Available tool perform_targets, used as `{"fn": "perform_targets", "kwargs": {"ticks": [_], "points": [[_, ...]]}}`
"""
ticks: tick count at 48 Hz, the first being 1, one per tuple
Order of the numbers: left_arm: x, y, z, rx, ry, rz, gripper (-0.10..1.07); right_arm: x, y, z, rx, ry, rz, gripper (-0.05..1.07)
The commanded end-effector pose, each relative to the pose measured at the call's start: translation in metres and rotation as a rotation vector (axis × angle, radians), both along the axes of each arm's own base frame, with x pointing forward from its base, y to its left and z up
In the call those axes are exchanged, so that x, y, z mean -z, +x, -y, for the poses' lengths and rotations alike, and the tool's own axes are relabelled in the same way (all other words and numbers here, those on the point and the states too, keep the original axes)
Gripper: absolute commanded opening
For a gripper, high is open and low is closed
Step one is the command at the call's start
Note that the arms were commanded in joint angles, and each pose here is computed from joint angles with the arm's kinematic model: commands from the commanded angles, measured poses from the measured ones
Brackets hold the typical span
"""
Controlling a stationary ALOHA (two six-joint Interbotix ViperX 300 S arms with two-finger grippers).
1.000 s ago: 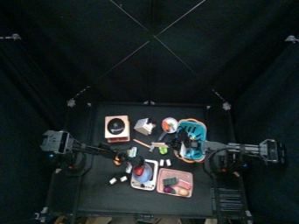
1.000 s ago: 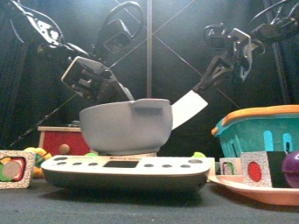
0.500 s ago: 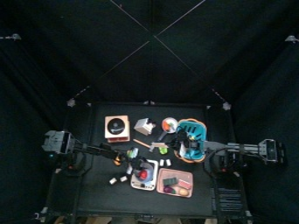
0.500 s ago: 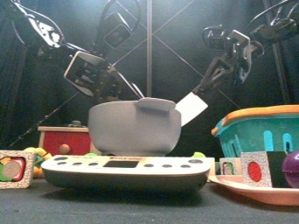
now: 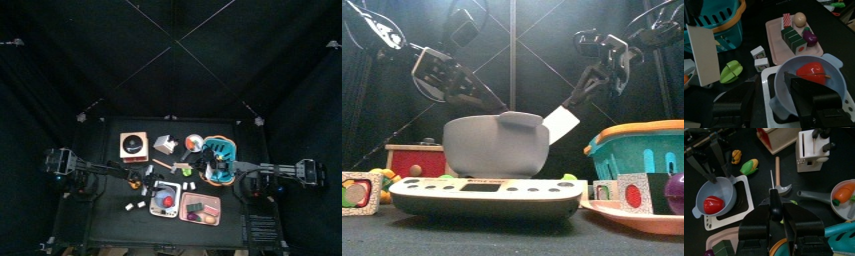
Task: Pull out cleaver
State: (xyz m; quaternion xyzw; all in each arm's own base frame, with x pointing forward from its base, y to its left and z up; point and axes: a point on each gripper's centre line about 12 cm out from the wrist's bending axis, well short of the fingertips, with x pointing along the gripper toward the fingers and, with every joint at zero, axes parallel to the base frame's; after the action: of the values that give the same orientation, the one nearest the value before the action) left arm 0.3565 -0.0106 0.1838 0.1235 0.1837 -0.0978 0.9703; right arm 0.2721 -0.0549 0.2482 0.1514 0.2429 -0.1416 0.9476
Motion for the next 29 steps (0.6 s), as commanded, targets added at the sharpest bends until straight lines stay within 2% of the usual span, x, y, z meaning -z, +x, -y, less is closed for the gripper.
{"fn": "perform_targets", "kwargs": {"ticks": [1, 12, 20, 29], "points": [[-0.016, -0.010, 0.003, 0.008, -0.019, 0.067, 0.83, -0.006, 0.001, 0.000, -0.005, -0.005, 0.025, 0.51], [-0.019, -0.037, 0.006, 0.007, -0.096, 0.151, 0.82, -0.007, 0.003, 0.000, -0.005, -0.006, 0.025, 0.51], [-0.016, -0.041, 0.004, -0.026, -0.139, 0.163, 0.82, -0.008, 0.003, 0.000, -0.005, -0.007, 0.029, 0.51], [-0.014, -0.041, 0.004, -0.028, -0.141, 0.156, 0.82, -0.008, 0.003, 0.000, -0.005, -0.007, 0.028, 0.50]]}}
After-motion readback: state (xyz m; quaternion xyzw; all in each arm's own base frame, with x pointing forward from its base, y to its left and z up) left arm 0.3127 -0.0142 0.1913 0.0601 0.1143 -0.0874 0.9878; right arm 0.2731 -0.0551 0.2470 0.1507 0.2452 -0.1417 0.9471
